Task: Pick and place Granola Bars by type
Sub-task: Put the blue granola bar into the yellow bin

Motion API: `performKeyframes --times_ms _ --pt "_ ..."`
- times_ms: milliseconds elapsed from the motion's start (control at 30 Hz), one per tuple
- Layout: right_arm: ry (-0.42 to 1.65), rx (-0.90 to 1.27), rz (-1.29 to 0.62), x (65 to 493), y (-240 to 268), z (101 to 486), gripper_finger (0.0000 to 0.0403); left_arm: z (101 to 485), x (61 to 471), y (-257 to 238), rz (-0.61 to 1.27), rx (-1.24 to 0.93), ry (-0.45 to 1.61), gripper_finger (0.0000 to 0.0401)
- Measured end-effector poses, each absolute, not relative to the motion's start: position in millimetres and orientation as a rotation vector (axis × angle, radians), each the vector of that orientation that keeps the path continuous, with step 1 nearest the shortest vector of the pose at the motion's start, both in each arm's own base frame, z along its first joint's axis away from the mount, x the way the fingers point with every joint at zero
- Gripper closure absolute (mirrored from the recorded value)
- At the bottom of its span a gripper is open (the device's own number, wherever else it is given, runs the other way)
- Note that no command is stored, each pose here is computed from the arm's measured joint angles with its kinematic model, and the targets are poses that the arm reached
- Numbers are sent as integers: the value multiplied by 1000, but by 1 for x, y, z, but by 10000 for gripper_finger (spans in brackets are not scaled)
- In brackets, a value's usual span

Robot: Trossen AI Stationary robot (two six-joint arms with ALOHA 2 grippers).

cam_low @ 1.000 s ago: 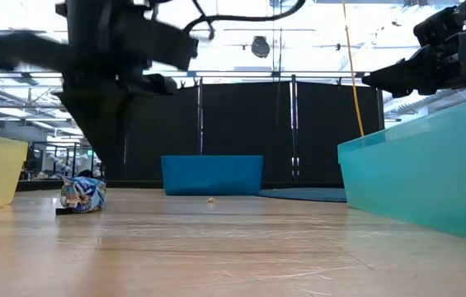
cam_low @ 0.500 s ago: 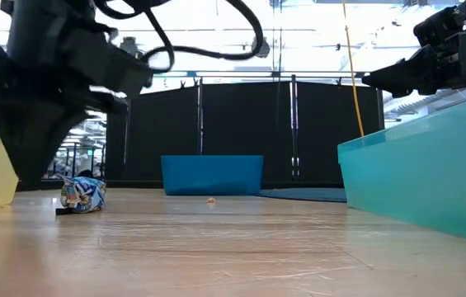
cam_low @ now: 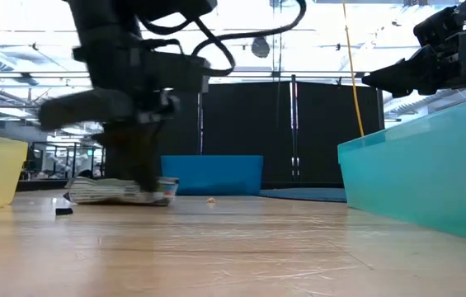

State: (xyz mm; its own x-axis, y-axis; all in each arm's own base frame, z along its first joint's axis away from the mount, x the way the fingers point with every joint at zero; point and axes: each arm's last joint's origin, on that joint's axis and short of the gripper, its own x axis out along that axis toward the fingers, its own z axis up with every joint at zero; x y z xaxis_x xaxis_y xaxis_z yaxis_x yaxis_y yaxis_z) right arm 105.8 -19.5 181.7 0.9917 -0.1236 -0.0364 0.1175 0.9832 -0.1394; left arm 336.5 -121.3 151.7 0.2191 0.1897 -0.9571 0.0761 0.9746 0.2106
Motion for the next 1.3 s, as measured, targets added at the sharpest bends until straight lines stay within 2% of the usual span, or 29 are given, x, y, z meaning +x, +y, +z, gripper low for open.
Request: performKeyframes --times_ms 200,467,667,900,1300 --pt "46 -138 -121 106 -19 182 277 153 343 -103 176 300 1325 394" --pt "45 -138 -121 106 -19 182 277 153 344 -102 118 83 1370 349" --pt "45 -138 -121 106 -19 182 277 168 352 -103 231 84 1305 307" --pt "45 -138 -122 106 -19 182 277 175 351 -102 251 112 1344 261" --pt "45 -138 -121 106 -19 182 277 154 343 -81 362 78 1369 244"
